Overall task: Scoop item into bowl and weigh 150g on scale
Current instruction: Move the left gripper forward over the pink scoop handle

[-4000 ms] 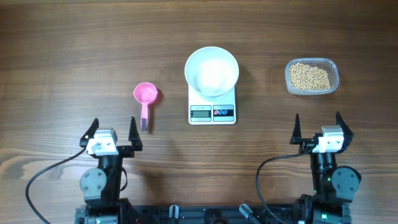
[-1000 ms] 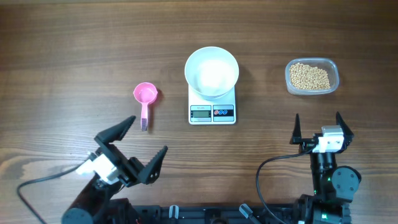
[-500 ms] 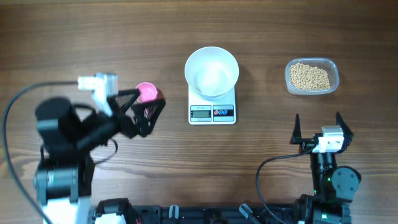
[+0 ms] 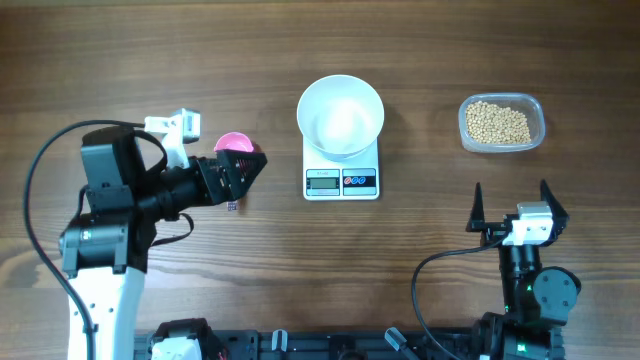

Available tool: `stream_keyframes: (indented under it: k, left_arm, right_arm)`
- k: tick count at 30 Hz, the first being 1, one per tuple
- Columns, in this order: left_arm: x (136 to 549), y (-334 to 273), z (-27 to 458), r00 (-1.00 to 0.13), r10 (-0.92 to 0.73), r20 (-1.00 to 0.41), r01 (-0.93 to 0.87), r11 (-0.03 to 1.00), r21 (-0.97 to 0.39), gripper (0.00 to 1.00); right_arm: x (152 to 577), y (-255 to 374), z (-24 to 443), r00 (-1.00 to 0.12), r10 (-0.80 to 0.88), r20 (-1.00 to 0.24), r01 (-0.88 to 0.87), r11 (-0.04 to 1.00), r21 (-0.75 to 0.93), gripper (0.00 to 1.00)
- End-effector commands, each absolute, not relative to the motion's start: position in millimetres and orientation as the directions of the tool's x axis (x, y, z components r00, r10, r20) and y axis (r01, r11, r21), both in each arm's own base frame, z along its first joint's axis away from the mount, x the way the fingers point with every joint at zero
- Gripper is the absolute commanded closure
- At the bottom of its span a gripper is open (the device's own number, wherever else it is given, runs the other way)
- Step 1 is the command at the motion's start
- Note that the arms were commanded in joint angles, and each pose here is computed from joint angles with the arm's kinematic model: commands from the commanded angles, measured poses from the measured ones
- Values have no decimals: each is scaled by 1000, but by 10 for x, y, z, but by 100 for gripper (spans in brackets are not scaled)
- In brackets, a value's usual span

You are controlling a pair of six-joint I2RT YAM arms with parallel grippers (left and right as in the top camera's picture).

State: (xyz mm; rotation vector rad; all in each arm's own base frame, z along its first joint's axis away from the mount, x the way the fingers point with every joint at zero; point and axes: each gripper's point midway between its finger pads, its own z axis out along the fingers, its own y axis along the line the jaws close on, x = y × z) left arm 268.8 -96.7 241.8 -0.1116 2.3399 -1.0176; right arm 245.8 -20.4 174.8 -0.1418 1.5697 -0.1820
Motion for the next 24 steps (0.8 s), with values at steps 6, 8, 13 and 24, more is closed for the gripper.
stream_keyframes:
  k: [6,8,13,24]
  left_arm:
    - [2693,-311,2240,-840,-366,-401,-267,921,-282,0]
    - [2695,-157,2157,-824,-399,-403,-352,917,-188,0]
    - [2764,-171,2064,-836,-393,-382,-354,920,-172,0]
    - [2705,-76,1692,-871,-390,-299,-387,919,-73,0]
  right_arm:
    - [2455,-188,1774,5,-208,-978,21,978,-208,0]
    - [2455,-188,1774,5,-207,-978,21,978,-207,0]
    - [2455,-188,1774,5,-208,-978,21,978,-208,0]
    - [2455,-188,1774,5,-207,-978,21,978,-207,0]
